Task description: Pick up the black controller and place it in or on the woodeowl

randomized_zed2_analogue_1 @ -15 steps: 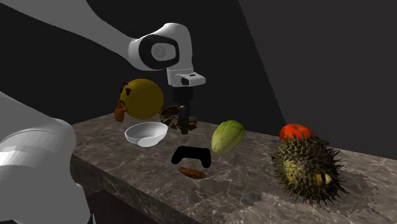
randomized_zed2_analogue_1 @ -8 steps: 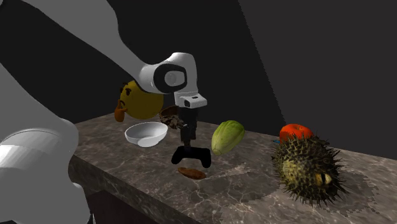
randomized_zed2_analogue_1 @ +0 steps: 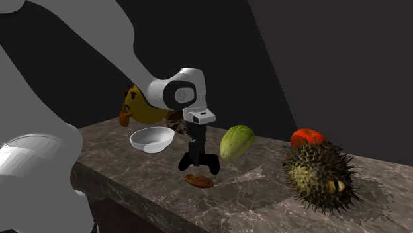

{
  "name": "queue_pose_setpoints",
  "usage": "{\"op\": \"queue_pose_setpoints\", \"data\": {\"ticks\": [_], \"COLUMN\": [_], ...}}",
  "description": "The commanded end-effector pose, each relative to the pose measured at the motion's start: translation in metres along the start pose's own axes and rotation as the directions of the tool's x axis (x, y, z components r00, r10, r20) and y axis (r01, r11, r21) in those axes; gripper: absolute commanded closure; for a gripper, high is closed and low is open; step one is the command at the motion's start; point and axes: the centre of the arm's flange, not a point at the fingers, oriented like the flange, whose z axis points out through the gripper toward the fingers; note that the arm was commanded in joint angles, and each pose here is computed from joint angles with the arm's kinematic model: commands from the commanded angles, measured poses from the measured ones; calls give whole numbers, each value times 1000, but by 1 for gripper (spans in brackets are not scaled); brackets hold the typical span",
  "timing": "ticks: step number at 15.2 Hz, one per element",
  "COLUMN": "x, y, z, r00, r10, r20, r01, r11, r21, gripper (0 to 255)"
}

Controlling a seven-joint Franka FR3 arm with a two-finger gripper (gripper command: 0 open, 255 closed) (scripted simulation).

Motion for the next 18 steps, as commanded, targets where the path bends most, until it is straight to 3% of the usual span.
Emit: {"op": "queue_pose_setpoints", "data": {"ticks": [1, 6, 7, 18], "x": [0, 0, 0, 1], "y": [0, 0, 0, 0], "z": [1, 1, 1, -9], "r00": [1000, 1000, 1000, 1000], "r10": [0, 0, 0, 0], "r20": [0, 0, 0, 0], "r01": [0, 0, 0, 0], "r11": [1000, 1000, 1000, 1000], "r21": [1, 0, 0, 1], "gripper": [0, 0, 255, 255]}}
